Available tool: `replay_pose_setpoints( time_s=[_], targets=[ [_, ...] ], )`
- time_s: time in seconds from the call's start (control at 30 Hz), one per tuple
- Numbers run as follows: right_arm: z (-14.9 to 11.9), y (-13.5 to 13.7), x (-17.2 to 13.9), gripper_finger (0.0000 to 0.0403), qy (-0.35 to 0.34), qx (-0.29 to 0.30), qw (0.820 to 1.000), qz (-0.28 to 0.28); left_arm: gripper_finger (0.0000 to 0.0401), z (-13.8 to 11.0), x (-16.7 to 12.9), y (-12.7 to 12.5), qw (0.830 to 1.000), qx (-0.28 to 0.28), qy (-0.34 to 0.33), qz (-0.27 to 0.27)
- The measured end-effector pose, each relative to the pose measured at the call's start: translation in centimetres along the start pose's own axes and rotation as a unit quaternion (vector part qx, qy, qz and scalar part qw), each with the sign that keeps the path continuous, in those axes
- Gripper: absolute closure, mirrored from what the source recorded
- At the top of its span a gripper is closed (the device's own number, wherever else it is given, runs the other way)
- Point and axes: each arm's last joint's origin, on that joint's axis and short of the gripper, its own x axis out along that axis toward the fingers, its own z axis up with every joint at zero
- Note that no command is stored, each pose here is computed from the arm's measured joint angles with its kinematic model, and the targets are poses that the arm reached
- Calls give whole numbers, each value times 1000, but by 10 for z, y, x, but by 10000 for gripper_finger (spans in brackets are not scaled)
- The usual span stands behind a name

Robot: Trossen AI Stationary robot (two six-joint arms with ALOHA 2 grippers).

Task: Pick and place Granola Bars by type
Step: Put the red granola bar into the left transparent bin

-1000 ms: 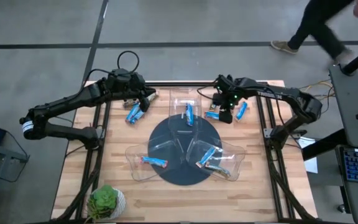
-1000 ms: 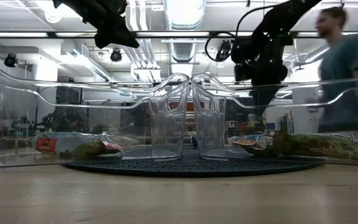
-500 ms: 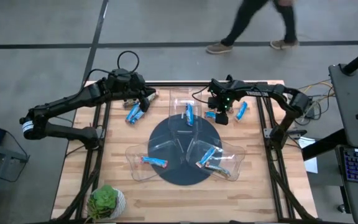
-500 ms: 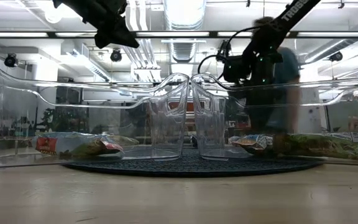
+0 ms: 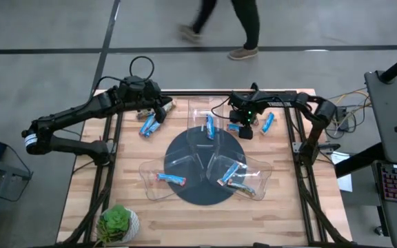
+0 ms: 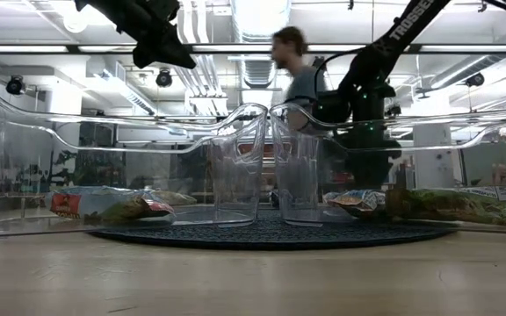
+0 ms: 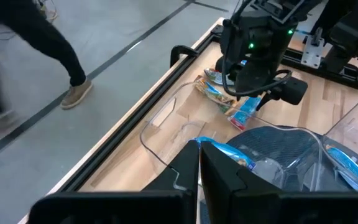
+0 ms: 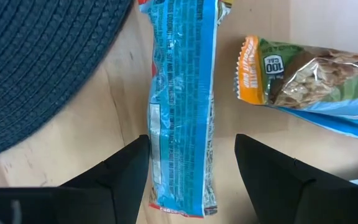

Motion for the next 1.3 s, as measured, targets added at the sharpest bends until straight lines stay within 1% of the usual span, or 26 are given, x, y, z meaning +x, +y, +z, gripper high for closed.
replay_pose_setpoints(
  time_s=[0.3, 0.5, 0.6, 0.83, 0.93, 1.1, 1.3],
  targets=[
    [1, -2, 11, 177, 17, 0, 1000, 1, 401, 0, 0, 0, 1000, 0, 0, 0],
    [1, -1, 11, 184, 18, -1, 1000, -4, 401, 0, 0, 0, 1000, 0, 0, 0],
    [1, -1, 9, 206, 14, -1, 1000, -7, 401, 0, 0, 0, 1000, 0, 0, 0],
    [0, -1, 8, 283, 15, 0, 1000, -8, 401, 0, 0, 0, 1000, 0, 1, 0],
    [-1, 0, 7, 307, 17, 2, 1000, -3, 401, 0, 0, 0, 1000, 0, 0, 0],
    [-1, 1, 1, 330, 34, 5, 999, 9, 401, 0, -1, 0, 1000, 0, -1, 0],
    [0, 2, -26, 343, 21, 4, 1000, 5, 401, 0, -5, 0, 1000, 0, -2, 0]
  ],
)
